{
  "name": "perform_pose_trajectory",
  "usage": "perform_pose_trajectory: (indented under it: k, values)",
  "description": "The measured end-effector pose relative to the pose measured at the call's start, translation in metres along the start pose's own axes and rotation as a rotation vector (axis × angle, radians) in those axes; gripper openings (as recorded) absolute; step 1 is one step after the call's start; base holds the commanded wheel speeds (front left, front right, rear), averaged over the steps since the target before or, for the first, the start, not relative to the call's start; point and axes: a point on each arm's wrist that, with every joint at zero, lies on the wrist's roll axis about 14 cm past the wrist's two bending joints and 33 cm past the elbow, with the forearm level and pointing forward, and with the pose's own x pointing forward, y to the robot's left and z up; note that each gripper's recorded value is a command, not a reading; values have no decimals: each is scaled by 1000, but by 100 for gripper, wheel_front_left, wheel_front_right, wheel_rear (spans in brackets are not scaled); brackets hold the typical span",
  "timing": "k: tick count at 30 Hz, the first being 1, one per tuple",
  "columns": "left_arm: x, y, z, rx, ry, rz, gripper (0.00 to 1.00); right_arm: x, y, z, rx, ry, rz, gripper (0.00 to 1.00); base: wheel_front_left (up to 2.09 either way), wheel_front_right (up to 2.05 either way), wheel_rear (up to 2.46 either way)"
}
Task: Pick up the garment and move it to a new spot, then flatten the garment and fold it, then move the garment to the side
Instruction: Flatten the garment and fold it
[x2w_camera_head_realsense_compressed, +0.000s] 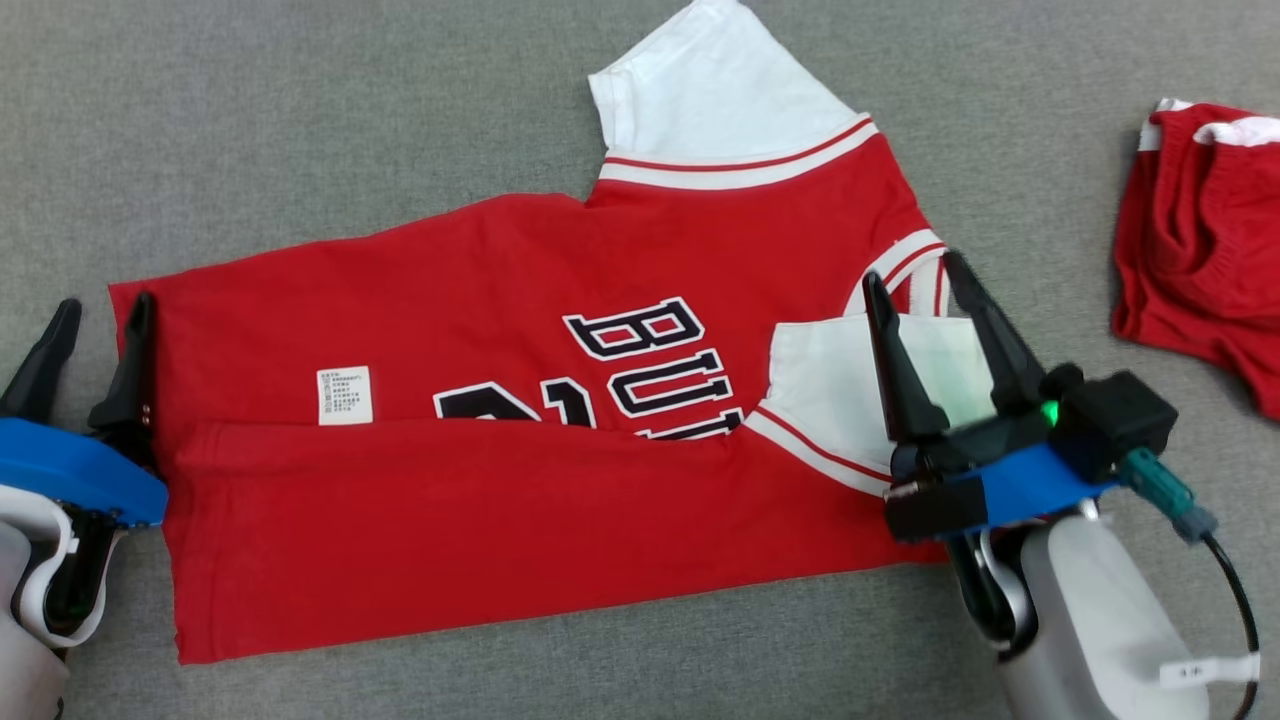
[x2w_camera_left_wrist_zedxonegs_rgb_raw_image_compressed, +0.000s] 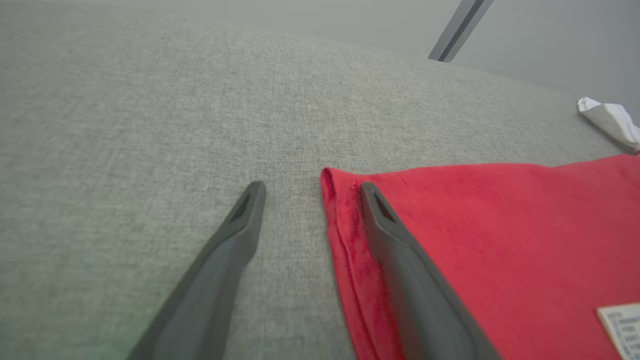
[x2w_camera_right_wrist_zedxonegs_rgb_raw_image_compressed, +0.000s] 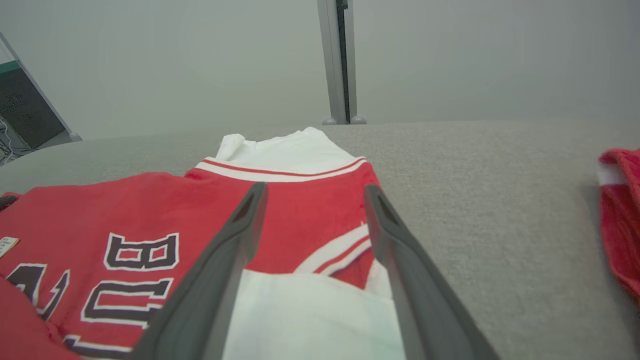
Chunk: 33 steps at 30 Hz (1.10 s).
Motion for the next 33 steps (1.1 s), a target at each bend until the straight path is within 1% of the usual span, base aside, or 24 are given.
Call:
perform_pose_trajectory:
  k: [1, 2, 5, 7, 8, 10, 12, 16, 17, 23, 28, 29, 30, 31, 32, 33]
  values:
    - [2, -2, -4, 4, 11, -10, 28, 6, 0, 2, -18, -7, 6, 100, 0, 0, 0]
    - [3, -5, -6, 6, 17, -24, 0, 12, 0, 4, -38, -14, 15, 100, 0, 0, 0]
    - [4, -11, -5, 10, 21, -55, 0, 38, -2, 6, -103, -6, 30, 100, 0, 0, 0]
    - [3, -20, -3, -6, 11, -82, 0, 60, -5, 10, -130, 8, 27, 100, 0, 0, 0]
    - [2, -22, -1, -8, 3, -91, 0, 72, -4, 14, -165, 13, 32, 100, 0, 0, 0]
    - [-2, -35, 1, -21, -11, -125, 0, 95, -8, 20, -169, 29, 16, 100, 0, 0, 0]
    - [-7, -45, 4, -27, -27, -153, 0, 115, -4, 18, -237, 67, 25, 100, 0, 0, 0]
    - [-18, -57, 6, -53, -50, -182, 0, 152, 6, 17, -284, 131, 23, 100, 0, 0, 0]
    - [-22, -59, 7, -55, -58, -185, 0, 166, 6, 7, -312, 206, 9, 100, 0, 0, 0]
    - [-24, -56, 10, -68, -74, -170, 0, 186, 14, -37, -366, 432, -12, 100, 0, 0, 0]
    - [-27, -49, 6, -73, -65, -147, 0, 191, 18, -52, -366, 505, -25, 100, 0, 0, 0]
    - [-27, -48, 6, -73, -64, -143, 0, 191, 19, -53, -368, 510, -25, 82, 0, 0, 0]
    - [-26, -47, 5, -73, -63, -141, 0, 191, 19, -53, -376, 516, -28, 38, 0, 0, 0]
    - [-26, -46, 5, -74, -62, -139, 0, 191, 18, -52, -377, 517, -33, 38, 0, 0, 0]
    - [-26, -46, 5, -74, -61, -139, 0, 189, 17, -52, -377, 521, -38, 0, 0, 0, 0]
    - [-25, -46, 5, -74, -63, -138, 0, 188, 16, -52, -379, 521, -41, 0, 0, 0, 0]
